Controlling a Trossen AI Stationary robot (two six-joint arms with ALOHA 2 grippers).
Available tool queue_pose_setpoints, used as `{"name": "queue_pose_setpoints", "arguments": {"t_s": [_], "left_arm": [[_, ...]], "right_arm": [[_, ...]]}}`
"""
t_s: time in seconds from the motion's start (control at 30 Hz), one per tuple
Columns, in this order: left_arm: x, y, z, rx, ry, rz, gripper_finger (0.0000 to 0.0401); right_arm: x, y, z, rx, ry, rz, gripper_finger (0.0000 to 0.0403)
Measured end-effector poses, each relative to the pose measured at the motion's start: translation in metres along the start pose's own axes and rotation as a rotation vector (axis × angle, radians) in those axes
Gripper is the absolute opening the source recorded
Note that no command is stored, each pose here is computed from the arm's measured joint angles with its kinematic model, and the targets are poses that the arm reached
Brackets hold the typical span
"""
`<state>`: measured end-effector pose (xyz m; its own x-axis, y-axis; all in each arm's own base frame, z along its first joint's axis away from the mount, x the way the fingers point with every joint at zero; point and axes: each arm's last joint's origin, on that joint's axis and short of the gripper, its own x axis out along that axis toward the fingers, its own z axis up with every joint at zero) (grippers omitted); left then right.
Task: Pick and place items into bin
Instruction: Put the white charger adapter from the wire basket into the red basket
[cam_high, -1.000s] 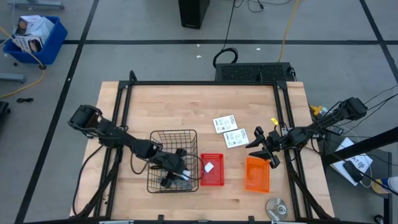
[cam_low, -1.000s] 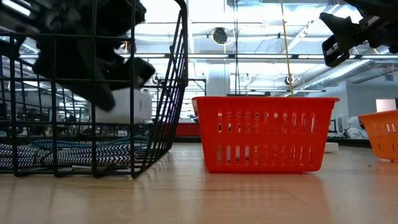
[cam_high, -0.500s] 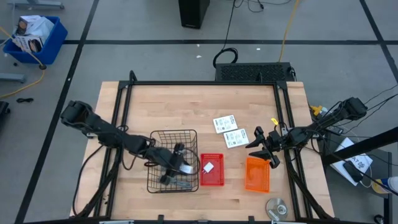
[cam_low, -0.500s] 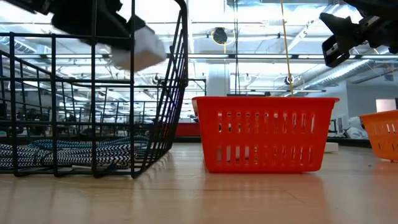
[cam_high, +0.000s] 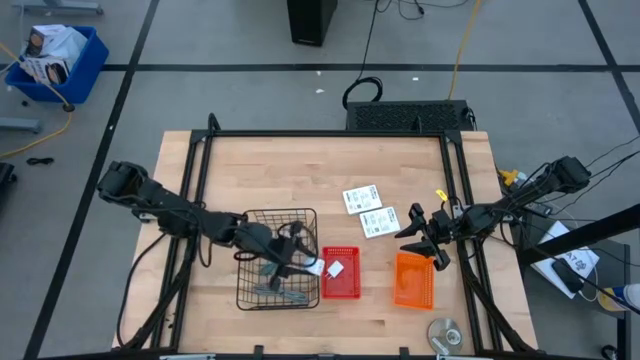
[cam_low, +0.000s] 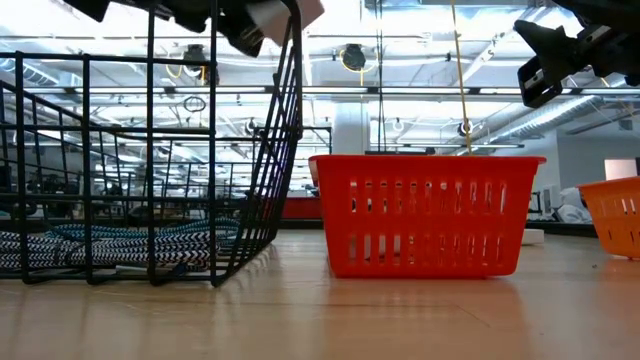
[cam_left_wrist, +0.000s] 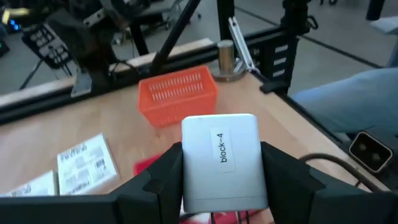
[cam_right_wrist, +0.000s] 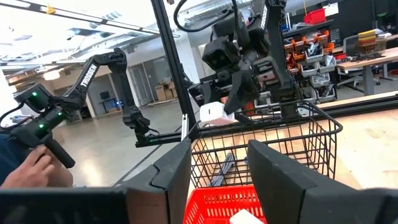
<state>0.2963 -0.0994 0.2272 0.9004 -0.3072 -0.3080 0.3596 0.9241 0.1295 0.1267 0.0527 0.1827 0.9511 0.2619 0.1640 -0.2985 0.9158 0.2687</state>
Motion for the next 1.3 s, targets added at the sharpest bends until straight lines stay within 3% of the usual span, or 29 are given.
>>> {"name": "queue_pose_setpoints", "arguments": {"t_s": [0.23,0.43,0.7,0.97,1.17,1.3], "left_arm": [[0.009,0.01,-0.004,0.009,-0.041,-0.017,0.018],[0.03,0.016,0.012,0.015,-0.031,-0.042,0.018],[0.073,0.019,0.022,0.061,0.135,-0.109,0.018],[0.108,0.019,0.01,0.053,0.277,-0.138,0.018],[0.121,0.02,0.003,0.047,0.298,-0.158,0.023],[0.122,0.022,-0.001,0.026,0.309,-0.181,0.0234]], "right_arm": [[0.0,0.0,0.0,0.0,0.0,0.0,0.0153],[0.0,0.0,0.0,0.0,0.0,0.0,0.0153],[0.0,0.0,0.0,0.0,0.001,0.0,0.0153],[0.0,0.0,0.0,0.0,0.0,0.0,0.0153],[0.0,0.0,0.0,0.0,-0.001,0.0,0.0153],[0.0,0.0,0.0,0.0,-0.001,0.0,0.0153]]}}
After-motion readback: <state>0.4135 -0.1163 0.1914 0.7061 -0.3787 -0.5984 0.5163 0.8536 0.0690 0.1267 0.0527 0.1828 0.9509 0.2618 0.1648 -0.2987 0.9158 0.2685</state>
